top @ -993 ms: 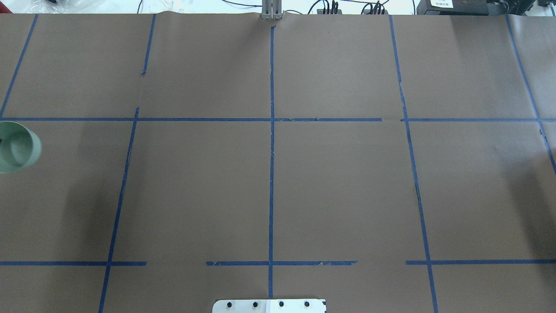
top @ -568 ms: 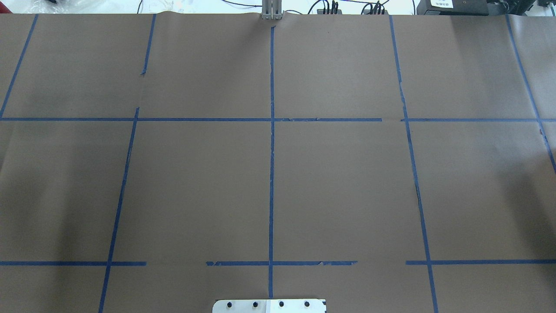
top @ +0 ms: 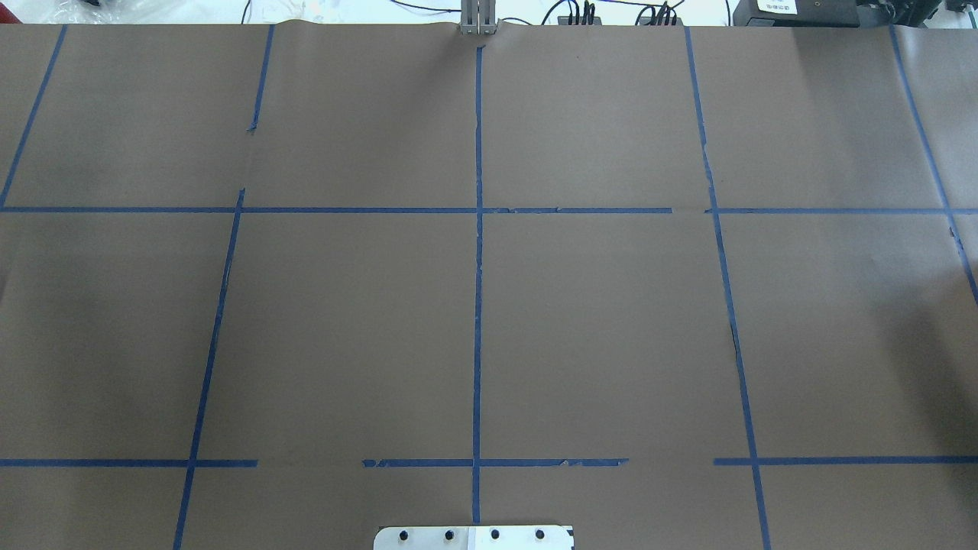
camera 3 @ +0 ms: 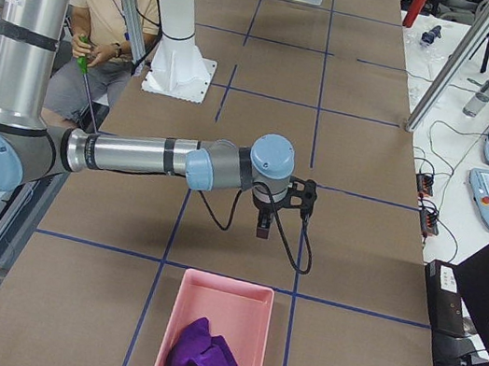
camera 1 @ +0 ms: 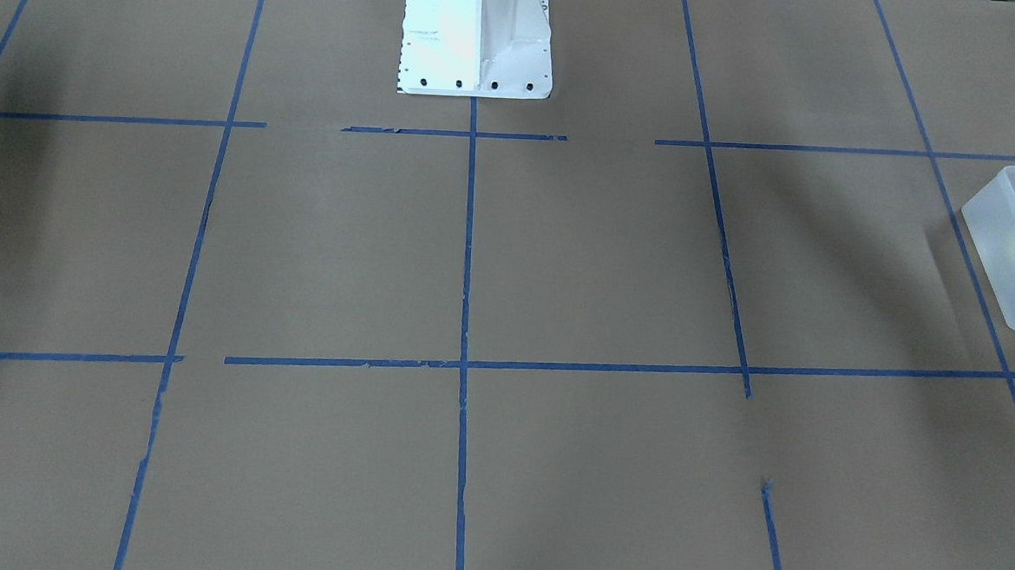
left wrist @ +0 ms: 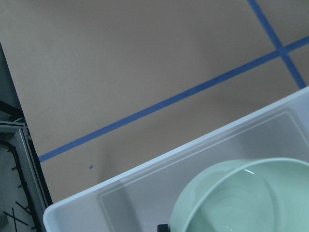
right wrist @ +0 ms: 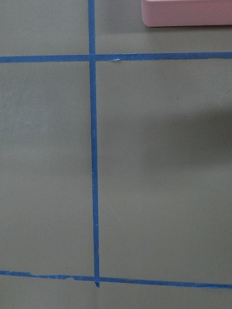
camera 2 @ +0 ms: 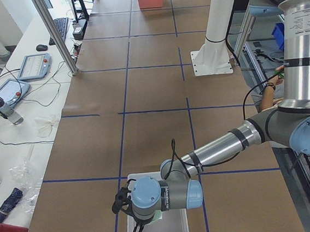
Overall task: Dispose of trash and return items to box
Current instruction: 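Lower the green bowl into the clear bin and release it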
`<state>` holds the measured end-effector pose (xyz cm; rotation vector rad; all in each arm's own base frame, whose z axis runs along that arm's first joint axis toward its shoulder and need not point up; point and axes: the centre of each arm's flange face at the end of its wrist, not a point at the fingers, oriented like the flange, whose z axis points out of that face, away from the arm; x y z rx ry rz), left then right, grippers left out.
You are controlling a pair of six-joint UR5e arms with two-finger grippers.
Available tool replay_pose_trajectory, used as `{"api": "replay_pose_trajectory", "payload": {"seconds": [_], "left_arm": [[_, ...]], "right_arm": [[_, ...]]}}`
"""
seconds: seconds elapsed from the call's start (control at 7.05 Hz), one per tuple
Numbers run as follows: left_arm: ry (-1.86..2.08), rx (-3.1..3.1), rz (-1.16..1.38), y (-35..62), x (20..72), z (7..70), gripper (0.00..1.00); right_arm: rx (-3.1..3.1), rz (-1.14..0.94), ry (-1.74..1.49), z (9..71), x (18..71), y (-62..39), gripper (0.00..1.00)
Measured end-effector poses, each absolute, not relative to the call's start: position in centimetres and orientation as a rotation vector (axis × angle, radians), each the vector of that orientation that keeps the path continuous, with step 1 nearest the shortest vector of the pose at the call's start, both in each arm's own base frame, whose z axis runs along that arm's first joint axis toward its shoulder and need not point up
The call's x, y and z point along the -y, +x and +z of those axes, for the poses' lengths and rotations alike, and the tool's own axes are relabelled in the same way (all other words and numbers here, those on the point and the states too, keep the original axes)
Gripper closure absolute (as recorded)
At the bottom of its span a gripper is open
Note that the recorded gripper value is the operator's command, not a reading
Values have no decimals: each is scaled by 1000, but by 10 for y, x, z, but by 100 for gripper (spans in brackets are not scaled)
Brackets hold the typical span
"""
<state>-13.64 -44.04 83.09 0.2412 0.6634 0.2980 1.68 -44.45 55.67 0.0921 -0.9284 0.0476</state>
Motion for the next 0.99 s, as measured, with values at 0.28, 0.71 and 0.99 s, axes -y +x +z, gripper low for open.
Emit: {"api": "replay_pose_trajectory", "payload": {"seconds": [0.28, 0.71, 0.99], "left_arm": [[197, -711, 273, -134, 430, 856, 100], [165, -726, 253, -133, 421, 872, 0], [161, -727, 245, -132, 419, 873, 0]], "right_arm": [[927, 44, 88, 558, 445, 15, 0], [924, 44, 83, 560, 445, 14, 0], [925, 43, 81, 561, 445, 13, 0]]}}
